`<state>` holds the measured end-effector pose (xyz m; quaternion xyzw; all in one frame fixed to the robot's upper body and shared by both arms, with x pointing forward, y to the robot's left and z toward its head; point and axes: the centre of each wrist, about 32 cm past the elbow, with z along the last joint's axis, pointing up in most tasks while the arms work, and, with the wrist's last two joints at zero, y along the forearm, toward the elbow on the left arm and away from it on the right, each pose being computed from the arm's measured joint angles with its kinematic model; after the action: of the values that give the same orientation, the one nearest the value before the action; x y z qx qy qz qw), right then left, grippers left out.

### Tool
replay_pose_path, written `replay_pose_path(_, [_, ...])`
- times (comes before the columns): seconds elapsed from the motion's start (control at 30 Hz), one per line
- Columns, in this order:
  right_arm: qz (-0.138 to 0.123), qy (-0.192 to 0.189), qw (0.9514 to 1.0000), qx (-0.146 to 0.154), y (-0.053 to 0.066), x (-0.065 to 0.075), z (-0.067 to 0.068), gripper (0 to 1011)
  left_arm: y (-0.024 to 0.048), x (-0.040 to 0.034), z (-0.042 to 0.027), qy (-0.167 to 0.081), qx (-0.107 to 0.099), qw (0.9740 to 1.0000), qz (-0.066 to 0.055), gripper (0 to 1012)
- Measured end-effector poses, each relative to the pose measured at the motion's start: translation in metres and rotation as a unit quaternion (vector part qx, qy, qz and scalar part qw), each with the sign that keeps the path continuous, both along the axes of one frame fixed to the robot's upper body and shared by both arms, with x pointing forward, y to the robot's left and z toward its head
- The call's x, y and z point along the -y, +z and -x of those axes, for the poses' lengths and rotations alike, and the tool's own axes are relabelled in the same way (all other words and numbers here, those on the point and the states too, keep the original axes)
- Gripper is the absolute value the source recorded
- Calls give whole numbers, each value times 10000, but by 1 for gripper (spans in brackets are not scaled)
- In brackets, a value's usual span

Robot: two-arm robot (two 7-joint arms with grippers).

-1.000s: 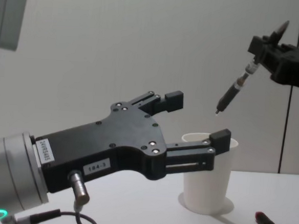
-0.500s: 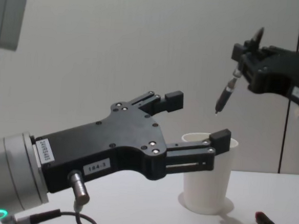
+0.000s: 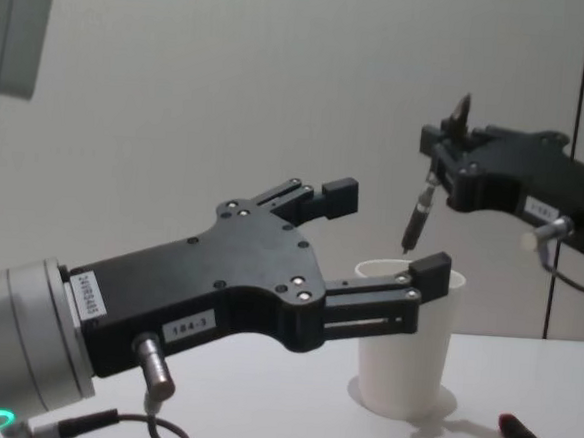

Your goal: Place the pen into the pen holder.

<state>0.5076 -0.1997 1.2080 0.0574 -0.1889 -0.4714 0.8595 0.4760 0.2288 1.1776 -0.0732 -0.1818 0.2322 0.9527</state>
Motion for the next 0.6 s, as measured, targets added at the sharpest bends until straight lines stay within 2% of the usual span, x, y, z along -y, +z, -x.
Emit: replay_pose_path(0.6, [60, -152, 9968, -778, -12, -120, -135, 130, 0, 0, 0, 0, 0, 10000, 0, 1001])
